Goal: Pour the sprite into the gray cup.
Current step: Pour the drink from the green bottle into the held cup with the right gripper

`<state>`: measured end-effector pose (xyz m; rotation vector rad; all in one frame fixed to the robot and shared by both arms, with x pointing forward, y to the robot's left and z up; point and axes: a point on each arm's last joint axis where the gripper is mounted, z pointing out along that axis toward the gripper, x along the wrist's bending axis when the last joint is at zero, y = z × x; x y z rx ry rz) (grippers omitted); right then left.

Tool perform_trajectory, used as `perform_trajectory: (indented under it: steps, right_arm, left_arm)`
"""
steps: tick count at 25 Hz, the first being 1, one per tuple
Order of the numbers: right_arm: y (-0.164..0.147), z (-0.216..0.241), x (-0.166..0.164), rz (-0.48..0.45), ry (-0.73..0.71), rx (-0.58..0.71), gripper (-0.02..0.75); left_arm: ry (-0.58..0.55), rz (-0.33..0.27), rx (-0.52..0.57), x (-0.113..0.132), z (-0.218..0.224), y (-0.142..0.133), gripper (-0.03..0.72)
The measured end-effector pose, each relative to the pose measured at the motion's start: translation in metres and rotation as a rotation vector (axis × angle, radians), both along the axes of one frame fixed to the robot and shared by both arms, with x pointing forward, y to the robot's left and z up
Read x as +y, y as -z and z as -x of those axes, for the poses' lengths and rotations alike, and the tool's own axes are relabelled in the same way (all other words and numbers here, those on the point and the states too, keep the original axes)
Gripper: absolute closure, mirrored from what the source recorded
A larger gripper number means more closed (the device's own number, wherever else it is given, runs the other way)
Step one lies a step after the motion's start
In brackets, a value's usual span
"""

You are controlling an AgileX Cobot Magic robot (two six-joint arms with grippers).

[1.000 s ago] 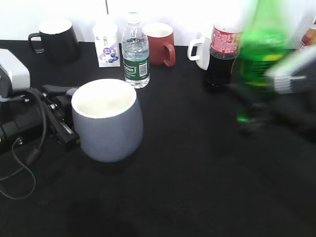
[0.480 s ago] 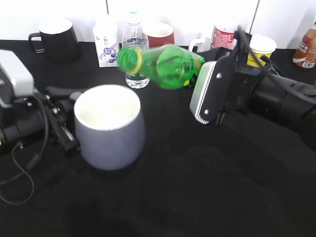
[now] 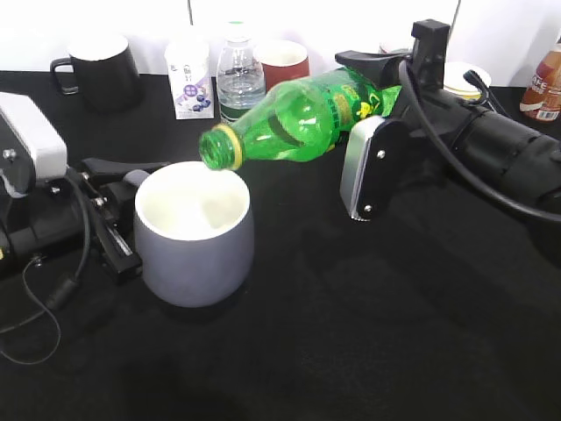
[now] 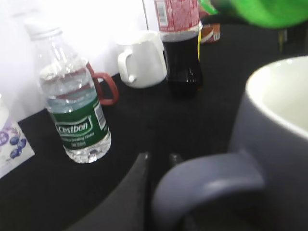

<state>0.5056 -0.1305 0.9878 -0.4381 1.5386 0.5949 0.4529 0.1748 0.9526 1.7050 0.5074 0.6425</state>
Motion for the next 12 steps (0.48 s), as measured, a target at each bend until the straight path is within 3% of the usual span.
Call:
perform_trajectory:
  steps: [12]
  right_arm:
    - [-0.0051,-0.0025,-0.0035,0.074,0.052,-0.123,0.322]
  left_arm:
    - [0.03,-0.004,-0.012,-0.0017,0.0018,-0.0004,0.615]
